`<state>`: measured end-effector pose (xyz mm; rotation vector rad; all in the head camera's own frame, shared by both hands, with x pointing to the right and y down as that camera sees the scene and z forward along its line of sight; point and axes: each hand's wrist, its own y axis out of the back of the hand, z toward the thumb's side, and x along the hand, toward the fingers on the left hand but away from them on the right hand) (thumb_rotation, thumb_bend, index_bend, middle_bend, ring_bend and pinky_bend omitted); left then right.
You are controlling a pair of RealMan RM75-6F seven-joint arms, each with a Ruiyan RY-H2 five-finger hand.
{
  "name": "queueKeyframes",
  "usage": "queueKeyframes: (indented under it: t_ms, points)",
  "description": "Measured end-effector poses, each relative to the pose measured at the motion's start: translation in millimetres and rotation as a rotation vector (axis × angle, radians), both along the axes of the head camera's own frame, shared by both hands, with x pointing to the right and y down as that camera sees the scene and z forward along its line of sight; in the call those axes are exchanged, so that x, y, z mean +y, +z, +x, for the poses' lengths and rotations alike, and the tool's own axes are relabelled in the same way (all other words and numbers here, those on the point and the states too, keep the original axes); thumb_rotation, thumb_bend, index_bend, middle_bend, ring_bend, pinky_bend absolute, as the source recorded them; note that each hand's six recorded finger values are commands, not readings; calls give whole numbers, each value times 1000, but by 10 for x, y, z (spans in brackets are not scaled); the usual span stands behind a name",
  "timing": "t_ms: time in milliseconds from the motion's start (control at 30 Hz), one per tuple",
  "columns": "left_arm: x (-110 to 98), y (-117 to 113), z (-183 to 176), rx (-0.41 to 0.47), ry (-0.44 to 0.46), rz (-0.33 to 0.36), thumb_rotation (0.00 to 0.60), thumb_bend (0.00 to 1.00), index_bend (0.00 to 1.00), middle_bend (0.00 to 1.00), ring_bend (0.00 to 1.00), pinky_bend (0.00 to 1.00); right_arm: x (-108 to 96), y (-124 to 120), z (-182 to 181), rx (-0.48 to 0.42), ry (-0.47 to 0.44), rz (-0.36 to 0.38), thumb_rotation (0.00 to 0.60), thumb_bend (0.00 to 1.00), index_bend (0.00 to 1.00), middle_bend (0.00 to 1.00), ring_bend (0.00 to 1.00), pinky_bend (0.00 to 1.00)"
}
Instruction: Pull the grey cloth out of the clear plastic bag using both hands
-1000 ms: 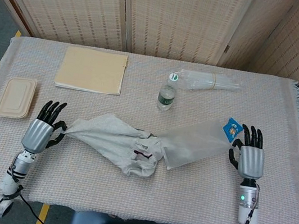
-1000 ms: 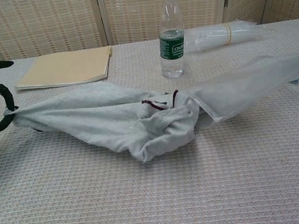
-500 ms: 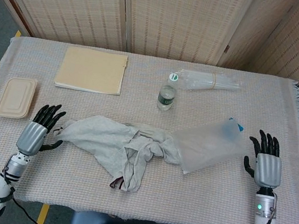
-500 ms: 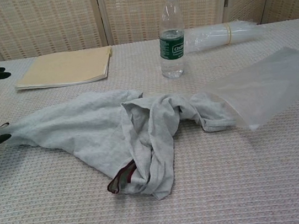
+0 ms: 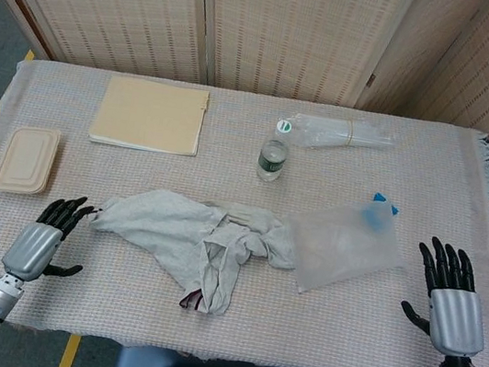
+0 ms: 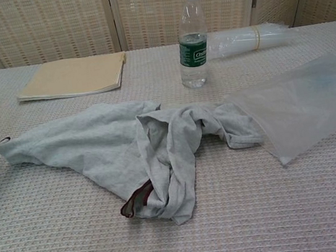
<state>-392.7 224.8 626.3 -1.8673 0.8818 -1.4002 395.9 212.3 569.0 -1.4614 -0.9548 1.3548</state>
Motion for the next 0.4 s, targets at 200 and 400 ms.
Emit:
queueKeyframes:
  t_ms: [200, 400]
  points:
    - [289, -381, -454, -158, -80, 16, 600, 141, 173, 29, 0, 0, 152, -57, 101, 36, 8, -33, 600, 69, 0, 0, 0, 0]
    - [438, -527, -557, -153, -102, 39, 600, 141, 176, 29, 0, 0, 138, -83, 190, 8, 25, -50, 600, 69, 0, 0, 0, 0]
